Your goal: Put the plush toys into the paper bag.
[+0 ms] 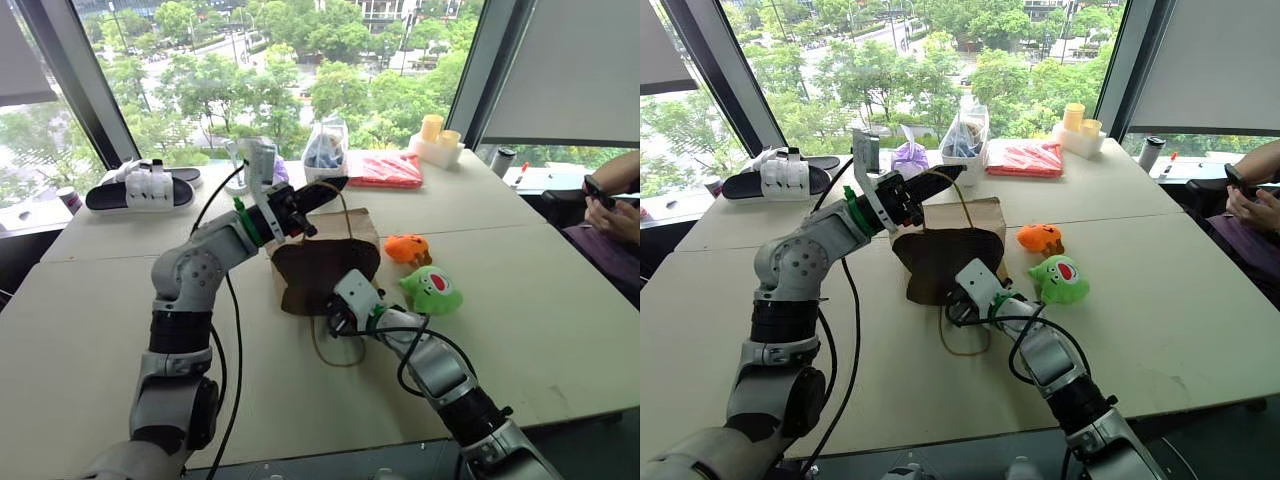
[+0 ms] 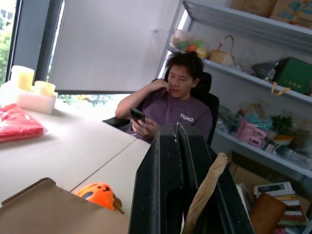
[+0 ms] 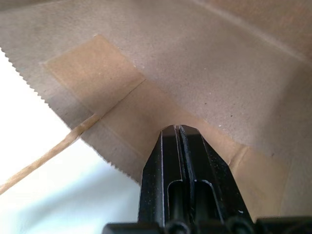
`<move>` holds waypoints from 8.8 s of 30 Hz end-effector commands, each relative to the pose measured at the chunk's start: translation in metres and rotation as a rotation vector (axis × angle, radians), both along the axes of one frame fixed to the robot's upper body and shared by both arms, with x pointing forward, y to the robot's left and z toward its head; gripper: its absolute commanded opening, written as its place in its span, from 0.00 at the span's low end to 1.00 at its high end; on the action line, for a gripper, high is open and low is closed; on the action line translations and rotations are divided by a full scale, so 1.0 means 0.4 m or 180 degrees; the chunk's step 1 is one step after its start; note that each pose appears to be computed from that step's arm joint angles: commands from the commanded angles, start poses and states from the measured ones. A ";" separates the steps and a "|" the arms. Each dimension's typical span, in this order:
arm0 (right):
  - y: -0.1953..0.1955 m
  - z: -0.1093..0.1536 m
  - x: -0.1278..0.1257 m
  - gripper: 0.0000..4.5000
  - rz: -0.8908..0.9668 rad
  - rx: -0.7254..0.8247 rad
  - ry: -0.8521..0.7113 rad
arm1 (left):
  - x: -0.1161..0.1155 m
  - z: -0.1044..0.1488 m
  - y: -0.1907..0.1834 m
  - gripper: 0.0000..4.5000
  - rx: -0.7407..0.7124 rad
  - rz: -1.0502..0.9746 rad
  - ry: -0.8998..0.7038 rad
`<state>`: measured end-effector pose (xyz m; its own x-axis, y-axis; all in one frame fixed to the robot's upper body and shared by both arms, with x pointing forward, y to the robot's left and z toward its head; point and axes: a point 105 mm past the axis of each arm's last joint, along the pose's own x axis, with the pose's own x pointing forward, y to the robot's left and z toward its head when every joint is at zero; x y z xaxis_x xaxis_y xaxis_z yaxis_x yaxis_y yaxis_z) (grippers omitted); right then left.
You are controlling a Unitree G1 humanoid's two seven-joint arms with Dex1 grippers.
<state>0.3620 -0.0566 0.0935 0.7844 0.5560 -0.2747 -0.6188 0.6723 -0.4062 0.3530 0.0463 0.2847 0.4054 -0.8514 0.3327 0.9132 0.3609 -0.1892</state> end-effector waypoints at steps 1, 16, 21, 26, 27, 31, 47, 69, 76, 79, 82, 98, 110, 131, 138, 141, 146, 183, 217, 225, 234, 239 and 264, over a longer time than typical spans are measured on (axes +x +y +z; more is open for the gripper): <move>-0.002 0.114 -0.032 0.00 0.0191 0.0152 -0.0625 | 0.019 0.009 0.009 0.01 -0.0032 0.0225 -0.0099; -0.236 0.259 -0.186 0.83 -0.0434 0.0926 -0.0753 | 0.032 0.003 -0.005 0.00 -0.0039 0.0197 -0.0115; -0.343 0.193 -0.123 0.99 -0.1189 0.0832 -0.0498 | 0.035 0.005 -0.010 0.00 -0.0045 0.0184 -0.0126; -0.370 0.108 -0.041 0.99 -0.1556 0.0991 0.0005 | 0.036 0.002 -0.016 0.00 -0.0043 0.0204 -0.0151; -0.385 0.088 -0.020 0.99 -0.1704 0.0916 0.0055 | 0.034 0.003 -0.015 0.00 -0.0050 0.0214 -0.0163; -0.390 0.079 0.003 0.81 -0.1720 0.0815 0.0062 | 0.032 0.018 -0.004 0.00 -0.0096 0.0298 -0.0216; -0.271 0.290 -0.129 0.00 -0.0380 0.1360 -0.0278 | 0.043 0.029 -0.003 0.00 -0.0226 0.0327 -0.0127; -0.010 0.232 0.019 0.00 0.0131 0.0865 0.0315 | -0.022 0.059 -0.053 0.00 -0.0610 -0.0016 0.0140; 0.025 0.229 0.043 0.20 0.0152 0.0728 0.0237 | -0.012 0.054 -0.038 0.00 -0.0638 0.0103 0.0217; 0.026 0.228 0.041 0.52 0.0160 0.0686 0.0189 | -0.004 0.051 -0.030 0.00 -0.0647 0.0153 0.0242; 0.017 0.244 0.020 0.85 0.0282 0.0668 0.0051 | 0.010 0.045 -0.022 0.00 -0.0617 0.0229 0.0250; -0.287 0.423 -0.121 0.97 0.0069 0.2020 -0.0158 | 0.029 0.017 -0.012 0.00 -0.0515 0.0260 0.0276; -0.357 0.222 0.222 0.97 -0.1445 0.1256 0.0200 | 0.011 0.026 -0.023 0.00 -0.0464 0.0245 0.0235; -0.415 0.312 0.222 0.01 -0.1408 0.0831 -0.0318 | 0.039 0.030 -0.007 0.00 -0.0568 0.0327 0.0233; -0.381 0.385 -0.024 0.01 -0.1044 0.1019 -0.0186 | 0.044 0.054 -0.005 0.00 -0.0776 0.0232 0.0359; -0.324 0.381 -0.100 0.01 -0.0738 0.1110 0.0015 | 0.041 0.063 -0.007 0.00 -0.0804 0.0191 0.0376; -0.226 0.370 -0.140 0.01 -0.0344 0.1441 0.0258 | 0.041 0.062 -0.013 0.00 -0.0798 0.0144 0.0421; -0.154 0.362 -0.195 0.99 0.0526 0.1642 0.0173 | 0.078 0.071 0.022 0.00 -0.1355 0.0229 0.0887; -0.248 0.186 -0.234 0.01 -0.0070 0.3073 0.0987 | 0.076 0.078 0.030 0.00 -0.1118 0.0214 0.0739; -0.238 0.411 -0.254 0.01 0.0759 0.3589 0.0539 | 0.105 0.086 0.068 0.00 -0.0916 0.0329 0.0501; -0.236 0.461 -0.210 0.01 0.0774 0.3732 0.0516 | 0.139 0.032 0.052 0.00 -0.0632 0.0378 0.0545; -0.226 0.474 -0.204 0.01 0.0836 0.3771 0.0459 | 0.151 0.025 0.057 0.00 -0.0669 0.0434 0.0581; -0.172 0.316 -0.178 0.97 0.0515 0.3444 0.0938 | 0.137 -0.013 0.245 0.94 -0.0510 0.0503 0.0647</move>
<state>0.2907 -0.1283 0.2212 0.6709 0.6963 0.2551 -0.6980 0.4768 0.5343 0.4120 0.1347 0.2730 0.6111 -0.7131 0.3435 0.7713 0.4388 -0.4610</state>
